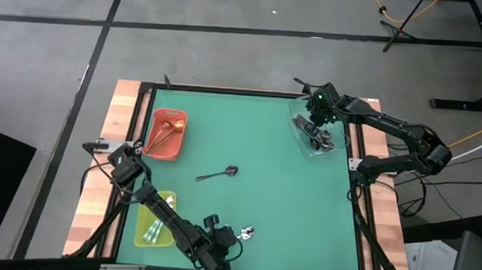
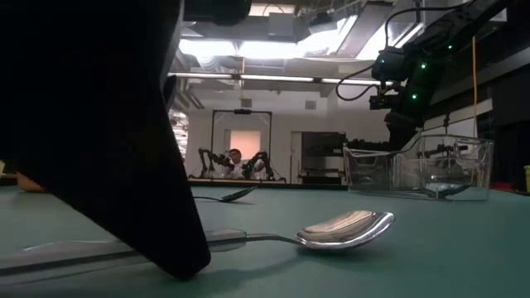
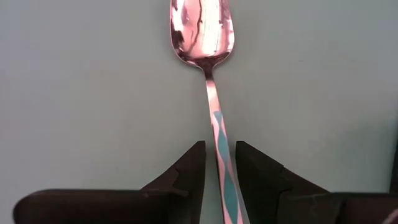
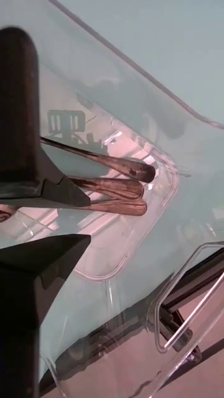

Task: Sort silverware by color (type)
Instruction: Put the blue patterned spoon into the yellow bin

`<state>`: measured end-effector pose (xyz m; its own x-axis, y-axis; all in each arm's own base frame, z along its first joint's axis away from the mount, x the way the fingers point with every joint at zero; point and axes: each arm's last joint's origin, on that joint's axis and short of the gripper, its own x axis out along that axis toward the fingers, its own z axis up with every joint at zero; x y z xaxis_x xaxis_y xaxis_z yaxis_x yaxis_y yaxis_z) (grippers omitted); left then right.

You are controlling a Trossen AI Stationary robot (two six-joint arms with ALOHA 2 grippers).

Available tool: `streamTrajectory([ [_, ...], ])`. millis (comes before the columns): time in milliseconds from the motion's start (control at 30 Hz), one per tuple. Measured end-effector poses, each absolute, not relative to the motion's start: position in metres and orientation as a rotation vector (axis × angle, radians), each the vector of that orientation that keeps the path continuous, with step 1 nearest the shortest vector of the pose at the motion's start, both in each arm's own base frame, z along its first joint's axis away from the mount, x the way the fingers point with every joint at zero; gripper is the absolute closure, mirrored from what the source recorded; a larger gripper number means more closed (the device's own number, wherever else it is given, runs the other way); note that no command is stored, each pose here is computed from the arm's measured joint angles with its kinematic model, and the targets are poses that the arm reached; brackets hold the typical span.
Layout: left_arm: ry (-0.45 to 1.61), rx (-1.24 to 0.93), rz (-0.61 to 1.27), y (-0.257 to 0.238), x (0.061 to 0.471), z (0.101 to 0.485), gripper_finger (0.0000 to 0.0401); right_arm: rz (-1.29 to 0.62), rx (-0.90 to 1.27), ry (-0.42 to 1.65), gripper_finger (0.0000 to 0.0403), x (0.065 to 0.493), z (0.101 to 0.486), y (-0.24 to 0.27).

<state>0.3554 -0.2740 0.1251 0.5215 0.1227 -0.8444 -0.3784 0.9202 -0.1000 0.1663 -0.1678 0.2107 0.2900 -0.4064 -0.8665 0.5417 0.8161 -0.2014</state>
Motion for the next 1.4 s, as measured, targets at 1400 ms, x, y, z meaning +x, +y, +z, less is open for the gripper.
streamTrajectory([
  [1400,0.959,-0.286,0.302,-0.2747,0.3571,0.1238,0.0383,-0.62,0.148,1.102,0.0333,0.1667,0.2107,-0.1675],
])
